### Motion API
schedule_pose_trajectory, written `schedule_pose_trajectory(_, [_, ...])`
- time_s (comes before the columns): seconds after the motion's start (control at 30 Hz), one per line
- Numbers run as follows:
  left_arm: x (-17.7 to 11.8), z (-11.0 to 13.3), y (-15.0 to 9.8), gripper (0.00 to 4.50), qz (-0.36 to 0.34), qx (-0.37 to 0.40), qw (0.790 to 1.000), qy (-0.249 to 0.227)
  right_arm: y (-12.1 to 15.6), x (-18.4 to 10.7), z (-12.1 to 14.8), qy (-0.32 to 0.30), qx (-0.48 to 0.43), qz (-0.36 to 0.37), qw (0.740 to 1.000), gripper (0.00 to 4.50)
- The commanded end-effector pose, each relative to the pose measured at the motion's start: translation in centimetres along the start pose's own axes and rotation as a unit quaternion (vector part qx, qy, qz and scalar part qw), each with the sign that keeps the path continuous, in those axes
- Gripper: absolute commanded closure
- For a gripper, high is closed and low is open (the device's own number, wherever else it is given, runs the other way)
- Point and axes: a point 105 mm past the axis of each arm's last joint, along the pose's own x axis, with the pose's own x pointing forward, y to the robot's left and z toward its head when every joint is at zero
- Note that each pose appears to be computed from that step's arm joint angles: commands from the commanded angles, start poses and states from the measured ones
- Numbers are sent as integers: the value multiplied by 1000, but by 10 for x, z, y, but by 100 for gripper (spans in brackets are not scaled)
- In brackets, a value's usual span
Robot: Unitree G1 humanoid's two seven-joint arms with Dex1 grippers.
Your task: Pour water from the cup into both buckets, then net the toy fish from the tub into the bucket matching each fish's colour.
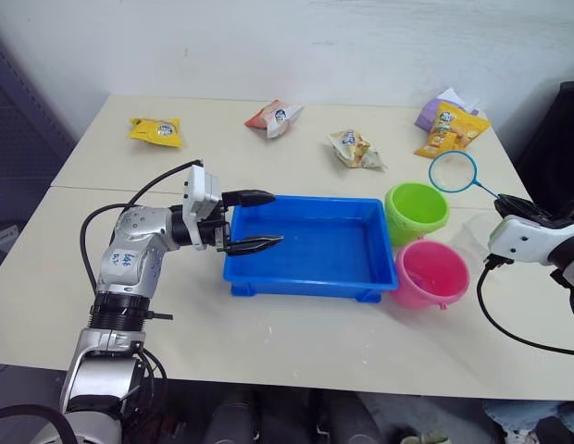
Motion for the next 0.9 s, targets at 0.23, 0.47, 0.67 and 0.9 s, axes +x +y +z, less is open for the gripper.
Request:
schedule_pose_trajectory(0.23, [-13, 17, 0, 9, -7, 17, 999, -42, -8, -2, 22, -66, 323, 5, 944, 450])
schedule_pose_trajectory(0.47, [-66, 18, -17, 9, -65, 20, 998, 19, -7, -19, 111, -200, 493, 181, 827, 450])
schedule_pose_trajectory(0.67, [-95, 37, -38, 9, -111, 33, 990, 81, 37, -54, 191, -285, 469, 372, 749, 450])
schedule_pose_trajectory(0.9, [-117, -12, -86, 9, -141, -24, 976, 163, 109, -55, 224, -304, 410, 429, 745, 450])
